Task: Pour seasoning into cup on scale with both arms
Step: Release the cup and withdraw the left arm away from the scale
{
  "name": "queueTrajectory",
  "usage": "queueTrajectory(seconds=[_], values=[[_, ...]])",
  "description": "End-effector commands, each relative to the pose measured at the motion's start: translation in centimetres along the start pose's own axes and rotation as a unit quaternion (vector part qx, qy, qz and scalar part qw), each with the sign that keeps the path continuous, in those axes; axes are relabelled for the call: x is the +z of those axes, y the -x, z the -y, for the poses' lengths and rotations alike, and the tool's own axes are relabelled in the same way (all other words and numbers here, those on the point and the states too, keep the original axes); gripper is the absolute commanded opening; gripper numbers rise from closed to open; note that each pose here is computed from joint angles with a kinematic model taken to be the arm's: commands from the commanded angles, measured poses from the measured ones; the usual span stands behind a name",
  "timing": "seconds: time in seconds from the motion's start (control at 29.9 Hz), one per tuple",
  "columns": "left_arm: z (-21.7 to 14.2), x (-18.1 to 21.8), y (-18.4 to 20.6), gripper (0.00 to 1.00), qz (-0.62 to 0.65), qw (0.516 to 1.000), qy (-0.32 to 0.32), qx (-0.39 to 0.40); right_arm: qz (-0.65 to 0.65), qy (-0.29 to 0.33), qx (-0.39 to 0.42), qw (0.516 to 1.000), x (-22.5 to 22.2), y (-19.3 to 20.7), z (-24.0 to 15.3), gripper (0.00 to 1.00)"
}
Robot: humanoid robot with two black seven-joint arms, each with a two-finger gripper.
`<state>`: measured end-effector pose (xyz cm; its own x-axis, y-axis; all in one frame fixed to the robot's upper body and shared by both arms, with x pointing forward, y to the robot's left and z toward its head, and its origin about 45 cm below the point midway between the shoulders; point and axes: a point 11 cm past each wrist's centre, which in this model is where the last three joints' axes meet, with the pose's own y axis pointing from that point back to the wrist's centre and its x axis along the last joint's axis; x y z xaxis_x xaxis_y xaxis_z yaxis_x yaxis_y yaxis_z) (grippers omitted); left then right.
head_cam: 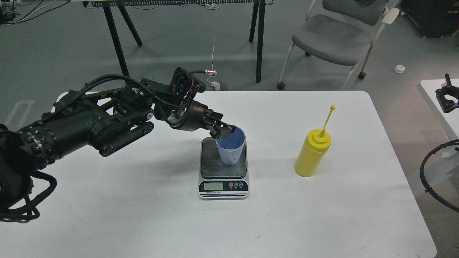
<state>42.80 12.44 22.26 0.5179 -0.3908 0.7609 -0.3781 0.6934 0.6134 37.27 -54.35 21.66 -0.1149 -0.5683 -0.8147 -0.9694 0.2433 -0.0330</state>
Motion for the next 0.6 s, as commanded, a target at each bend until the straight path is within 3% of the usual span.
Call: queueTrajectory(seconds=[0.0,0.23,0.47,0.57], values=[[-1.7,-0.7,-2.9,0.99,-0.104,0.988,0.030,0.114,0.024,0.009,0.029,0.999,0.8,-2.9,-2.8,1.00],[-3.4,-4.0,-5.4,0.99,-0.361,0.888,0.068,0.278,0.089,0.097,0.019,0.991,6.6,-3.4,-10.4,1.00],[-7.6,-7.8,-7.2,1.00,-0.558,0.715,0.131,0.401,0.130,0.158,0.018,0.979,10.5,-2.5,-15.9,1.00],[-9.8,-9.3,-7.4,1.00,-0.607,0.652,0.164,0.424,0.159,0.198,0.029,0.967,14.8,-2.5,-18.0,1.00]])
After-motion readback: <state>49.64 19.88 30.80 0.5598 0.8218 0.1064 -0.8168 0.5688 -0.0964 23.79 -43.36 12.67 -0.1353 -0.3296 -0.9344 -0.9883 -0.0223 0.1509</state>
